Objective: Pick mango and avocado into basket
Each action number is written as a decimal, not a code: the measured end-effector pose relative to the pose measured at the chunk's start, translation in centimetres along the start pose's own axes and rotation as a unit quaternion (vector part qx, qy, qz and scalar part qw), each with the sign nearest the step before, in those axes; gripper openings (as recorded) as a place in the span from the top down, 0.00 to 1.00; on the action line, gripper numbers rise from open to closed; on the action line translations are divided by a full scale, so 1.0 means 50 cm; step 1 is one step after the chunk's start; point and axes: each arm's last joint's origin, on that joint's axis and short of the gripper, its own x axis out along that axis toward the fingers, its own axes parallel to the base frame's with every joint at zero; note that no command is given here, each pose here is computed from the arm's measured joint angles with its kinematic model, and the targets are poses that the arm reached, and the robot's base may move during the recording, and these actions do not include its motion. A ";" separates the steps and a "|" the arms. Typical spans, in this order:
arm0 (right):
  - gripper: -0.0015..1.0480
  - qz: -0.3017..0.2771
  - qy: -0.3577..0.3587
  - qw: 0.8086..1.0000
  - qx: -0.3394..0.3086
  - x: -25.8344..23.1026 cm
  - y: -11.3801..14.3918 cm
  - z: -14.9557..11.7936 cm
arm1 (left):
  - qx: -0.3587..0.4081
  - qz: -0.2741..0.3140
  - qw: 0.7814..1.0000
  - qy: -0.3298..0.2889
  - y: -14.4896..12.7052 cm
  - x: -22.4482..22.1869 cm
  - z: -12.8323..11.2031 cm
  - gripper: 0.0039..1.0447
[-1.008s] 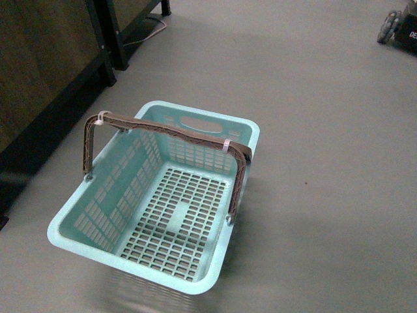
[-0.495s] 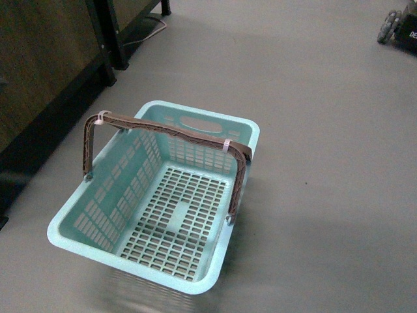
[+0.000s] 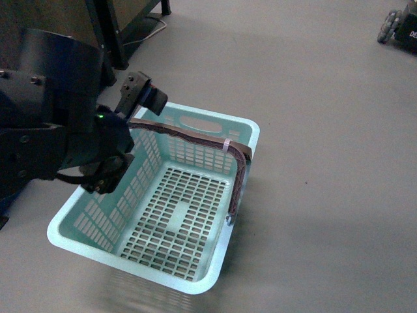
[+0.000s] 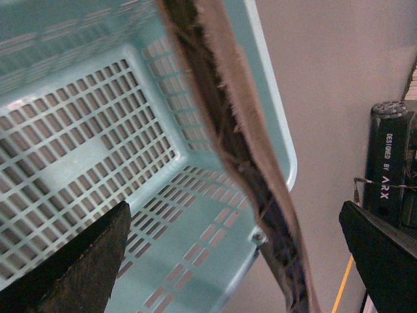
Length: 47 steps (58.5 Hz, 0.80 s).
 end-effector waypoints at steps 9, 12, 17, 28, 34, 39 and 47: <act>0.07 0.000 0.000 1.000 0.000 0.000 0.000 0.000 | -0.017 -0.018 1.000 -0.001 -0.015 0.065 -0.003 0.07; 0.07 0.000 0.000 1.000 0.000 0.000 0.000 0.000 | -0.024 -0.031 0.999 -0.003 -0.021 0.083 -0.004 0.07; 0.07 0.000 0.000 1.000 0.000 0.000 0.000 0.000 | -0.034 -0.050 0.998 -0.007 -0.032 0.106 -0.005 0.07; 0.07 0.000 0.000 1.000 0.000 0.000 0.000 0.000 | -0.079 -0.108 0.991 -0.029 -0.053 0.136 -0.009 0.33; 0.07 0.000 0.000 1.000 0.000 0.000 0.000 0.000 | -0.106 -0.127 0.985 -0.042 -0.049 0.144 -0.015 0.48; 0.07 0.000 0.000 1.000 0.000 0.000 0.000 0.000 | -0.129 -0.147 0.979 -0.053 -0.048 0.146 -0.017 0.62; 0.07 0.000 0.000 1.000 0.000 0.000 0.000 0.000 | -0.155 -0.156 0.973 -0.065 -0.049 0.139 -0.016 0.84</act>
